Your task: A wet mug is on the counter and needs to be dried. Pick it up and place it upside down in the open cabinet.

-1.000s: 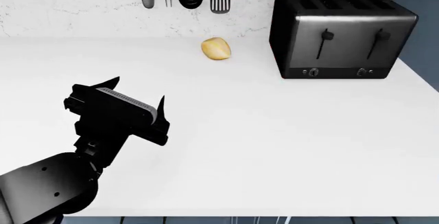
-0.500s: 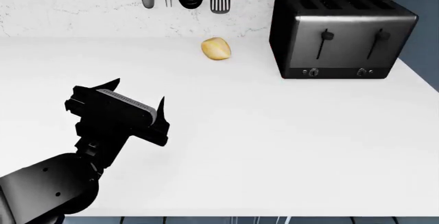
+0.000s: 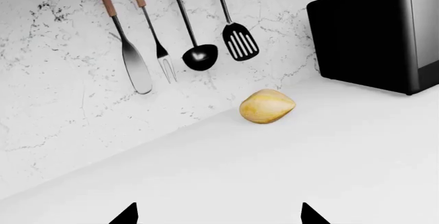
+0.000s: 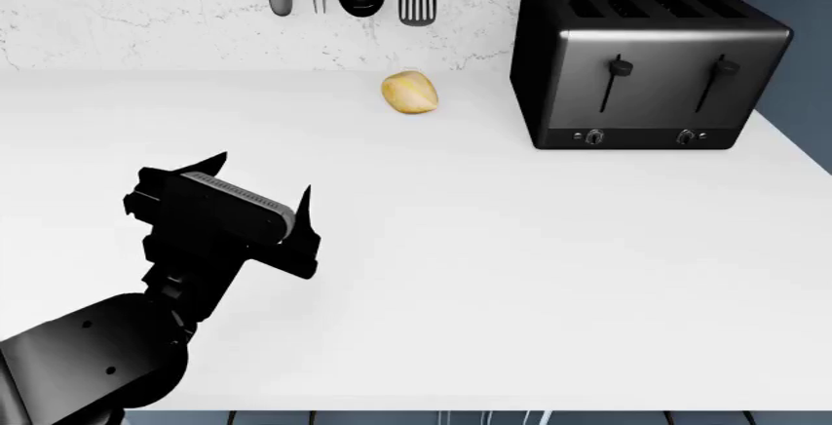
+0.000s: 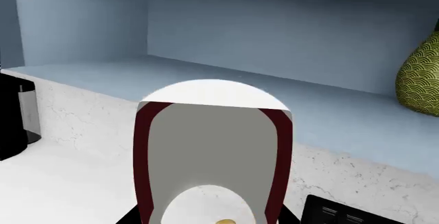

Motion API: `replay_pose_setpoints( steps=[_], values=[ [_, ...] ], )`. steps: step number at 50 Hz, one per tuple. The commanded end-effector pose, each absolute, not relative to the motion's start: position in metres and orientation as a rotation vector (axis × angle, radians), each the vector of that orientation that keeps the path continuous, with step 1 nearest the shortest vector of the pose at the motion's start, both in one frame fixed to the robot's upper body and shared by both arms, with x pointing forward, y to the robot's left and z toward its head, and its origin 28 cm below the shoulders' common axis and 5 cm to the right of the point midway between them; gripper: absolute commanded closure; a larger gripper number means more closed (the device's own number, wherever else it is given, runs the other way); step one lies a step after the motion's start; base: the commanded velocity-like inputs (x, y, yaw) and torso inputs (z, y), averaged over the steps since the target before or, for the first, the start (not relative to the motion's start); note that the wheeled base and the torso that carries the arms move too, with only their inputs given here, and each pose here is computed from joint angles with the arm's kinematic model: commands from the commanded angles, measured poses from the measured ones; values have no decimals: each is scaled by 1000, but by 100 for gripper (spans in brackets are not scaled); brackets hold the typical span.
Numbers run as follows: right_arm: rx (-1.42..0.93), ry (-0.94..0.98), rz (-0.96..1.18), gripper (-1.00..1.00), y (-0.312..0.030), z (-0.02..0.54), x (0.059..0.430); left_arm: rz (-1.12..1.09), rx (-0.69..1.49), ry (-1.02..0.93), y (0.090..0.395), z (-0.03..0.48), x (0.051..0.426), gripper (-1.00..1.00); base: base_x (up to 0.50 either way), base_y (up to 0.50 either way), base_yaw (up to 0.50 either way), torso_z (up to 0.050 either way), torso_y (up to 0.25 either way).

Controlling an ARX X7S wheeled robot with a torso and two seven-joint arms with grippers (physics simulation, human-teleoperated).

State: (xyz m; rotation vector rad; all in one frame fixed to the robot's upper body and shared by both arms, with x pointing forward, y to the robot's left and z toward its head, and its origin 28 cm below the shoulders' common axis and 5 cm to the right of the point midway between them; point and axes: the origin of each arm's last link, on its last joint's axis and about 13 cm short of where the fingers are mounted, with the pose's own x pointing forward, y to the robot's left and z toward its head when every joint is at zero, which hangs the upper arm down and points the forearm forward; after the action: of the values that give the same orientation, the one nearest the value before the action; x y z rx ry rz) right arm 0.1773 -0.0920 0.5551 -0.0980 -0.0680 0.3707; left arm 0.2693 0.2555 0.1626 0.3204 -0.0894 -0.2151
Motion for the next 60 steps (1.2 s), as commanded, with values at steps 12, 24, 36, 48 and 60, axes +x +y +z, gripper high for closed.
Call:
replay_pose_setpoints(
  steps=[12,24,36,48,60],
  values=[
    [-31,-219,132,100,-107,578,213,-210,309,-85,256,158,270,-100,0,0,0,0,1],
    [-21,-257,71,100,-107,582,211,-213,305,-80,257,156,270,-100,0,0,0,0,0],
    [16,-275,7,100,-105,585,232,-218,291,-80,257,155,271,-100,0,0,0,0,0],
    [-3,-285,-19,100,-101,584,249,-213,276,-78,258,158,271,-100,0,0,0,0,0],
    [-25,-274,-50,100,-98,580,267,-186,259,-73,259,159,271,-100,0,0,0,0,1]
  ],
)
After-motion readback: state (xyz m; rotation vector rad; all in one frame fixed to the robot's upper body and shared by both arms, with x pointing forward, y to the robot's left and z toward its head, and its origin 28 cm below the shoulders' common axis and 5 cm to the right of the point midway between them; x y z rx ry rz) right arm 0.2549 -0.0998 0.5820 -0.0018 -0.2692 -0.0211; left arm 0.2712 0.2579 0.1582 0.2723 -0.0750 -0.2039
